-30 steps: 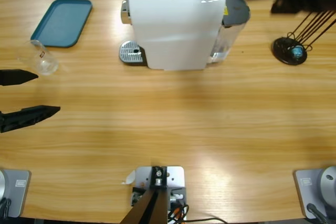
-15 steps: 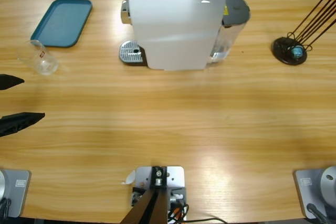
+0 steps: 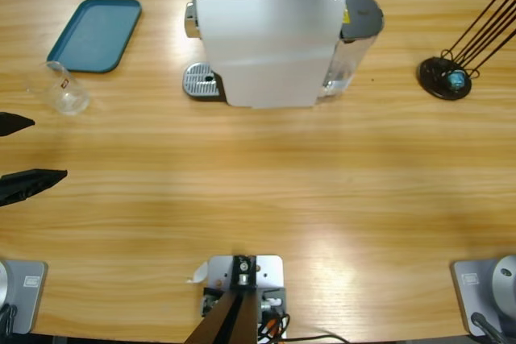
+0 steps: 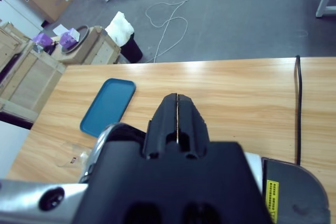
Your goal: Pour coffee
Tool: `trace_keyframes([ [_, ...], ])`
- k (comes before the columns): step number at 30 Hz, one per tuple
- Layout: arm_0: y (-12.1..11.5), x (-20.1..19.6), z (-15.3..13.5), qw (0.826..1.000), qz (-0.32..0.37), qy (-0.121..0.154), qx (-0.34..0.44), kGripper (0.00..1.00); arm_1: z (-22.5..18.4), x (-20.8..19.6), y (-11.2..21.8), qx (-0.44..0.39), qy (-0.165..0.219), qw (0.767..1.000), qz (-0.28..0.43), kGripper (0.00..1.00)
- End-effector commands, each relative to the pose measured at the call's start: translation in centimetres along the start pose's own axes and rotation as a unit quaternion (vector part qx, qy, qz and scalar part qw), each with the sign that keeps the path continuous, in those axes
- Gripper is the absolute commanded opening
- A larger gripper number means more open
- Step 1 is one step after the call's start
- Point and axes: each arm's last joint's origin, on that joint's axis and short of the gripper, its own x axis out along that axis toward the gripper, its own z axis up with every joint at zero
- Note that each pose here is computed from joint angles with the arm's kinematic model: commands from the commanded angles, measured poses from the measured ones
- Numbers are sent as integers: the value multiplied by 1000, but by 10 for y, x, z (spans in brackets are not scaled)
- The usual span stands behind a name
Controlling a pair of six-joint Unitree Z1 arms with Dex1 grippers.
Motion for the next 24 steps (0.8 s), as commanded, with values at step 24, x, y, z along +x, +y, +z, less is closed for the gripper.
trace_keyframes([
  [24, 2, -5, -13, 1000, 3, 8, -2, 983, -110, 72, 49, 69, 129, 989, -6, 0],
])
